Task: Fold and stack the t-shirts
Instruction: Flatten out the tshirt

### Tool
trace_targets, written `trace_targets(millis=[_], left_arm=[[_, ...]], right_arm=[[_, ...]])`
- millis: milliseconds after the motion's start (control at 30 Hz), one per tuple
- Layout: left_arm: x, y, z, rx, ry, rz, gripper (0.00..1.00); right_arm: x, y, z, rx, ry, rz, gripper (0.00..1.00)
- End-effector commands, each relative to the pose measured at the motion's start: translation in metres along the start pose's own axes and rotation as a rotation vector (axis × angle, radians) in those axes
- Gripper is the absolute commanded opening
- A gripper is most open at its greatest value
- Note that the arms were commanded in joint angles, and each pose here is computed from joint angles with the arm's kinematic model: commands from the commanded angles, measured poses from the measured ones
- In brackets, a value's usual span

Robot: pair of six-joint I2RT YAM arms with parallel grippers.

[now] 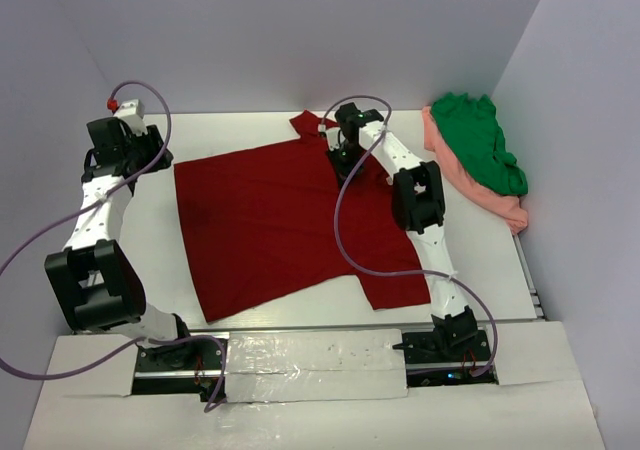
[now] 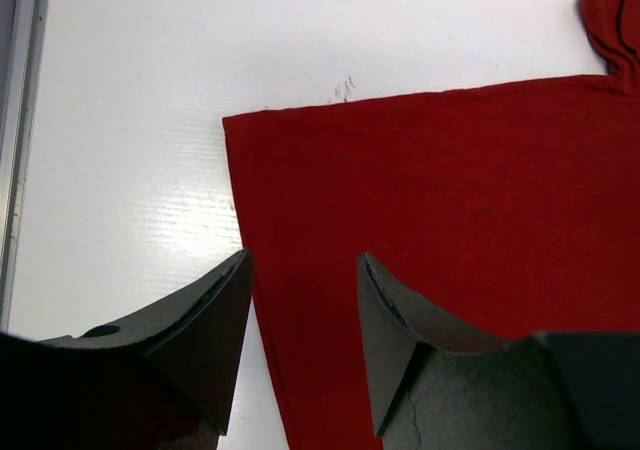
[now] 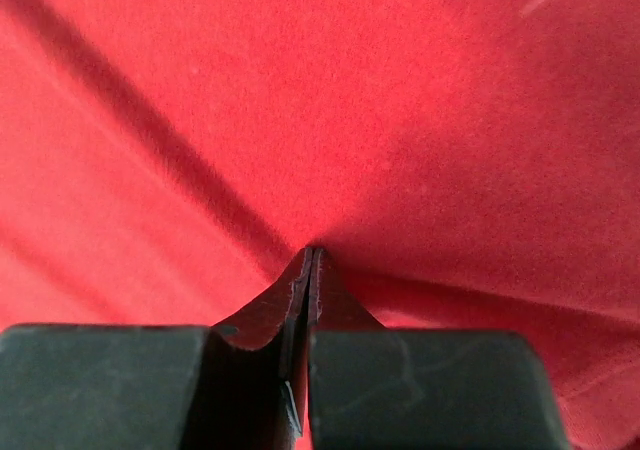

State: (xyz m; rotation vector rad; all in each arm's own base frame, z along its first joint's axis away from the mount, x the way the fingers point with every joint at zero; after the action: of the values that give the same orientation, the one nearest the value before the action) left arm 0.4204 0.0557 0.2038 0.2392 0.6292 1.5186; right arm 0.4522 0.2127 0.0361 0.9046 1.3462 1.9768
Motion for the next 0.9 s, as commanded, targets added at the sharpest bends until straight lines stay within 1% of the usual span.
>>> trace_targets(millis=[0,167,367,467,567,700,867], left_arm=[[-0.007,0.018,0.007,-0.025,-0.023,-0.026,0.55],[-0.010,0.028,0.005,-0.025,-0.030,-0.035,0.55],[-0.015,0.040,0.001,-0.026,-0.046,-0.050,0.55],[-0.016,0.045,0.001,-0.031,-0.051,-0.051,0.55],[-0.017,0.047,-0.001,-0.032,-0.055,-0.051,0.56],[-0.017,0.050,-0.003,-0.030,-0.059,-0.049,0.55],[-0.016,0.055,-0.005,-0.029,-0.063,-0.038,0.56]], right_arm=[[0.019,0.005,-0.047,0.177,-0.050,0.102,0.00],[0.047,0.018,-0.071,0.256,-0.042,0.189,0.00],[0.075,0.025,-0.100,0.353,-0.005,0.230,0.00],[0.079,0.025,-0.101,0.348,-0.002,0.217,0.00],[0.071,0.022,-0.091,0.313,0.002,0.177,0.00],[0.053,0.013,-0.068,0.239,0.017,0.074,0.00],[0.024,0.004,-0.046,0.178,0.033,-0.082,0.00]])
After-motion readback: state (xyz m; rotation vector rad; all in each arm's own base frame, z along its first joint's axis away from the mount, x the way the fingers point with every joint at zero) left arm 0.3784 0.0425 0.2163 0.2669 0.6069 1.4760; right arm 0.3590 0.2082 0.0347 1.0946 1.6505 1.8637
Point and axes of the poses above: each gripper's point midway between its finger pads, its own y axis back along the fingers, its own x axis along the line the jaws close on, z = x × y, the point moved 2 cm from there along y, back along the fingers, and after that the axes turned 4 degrees about y, right-handed, at the moved point
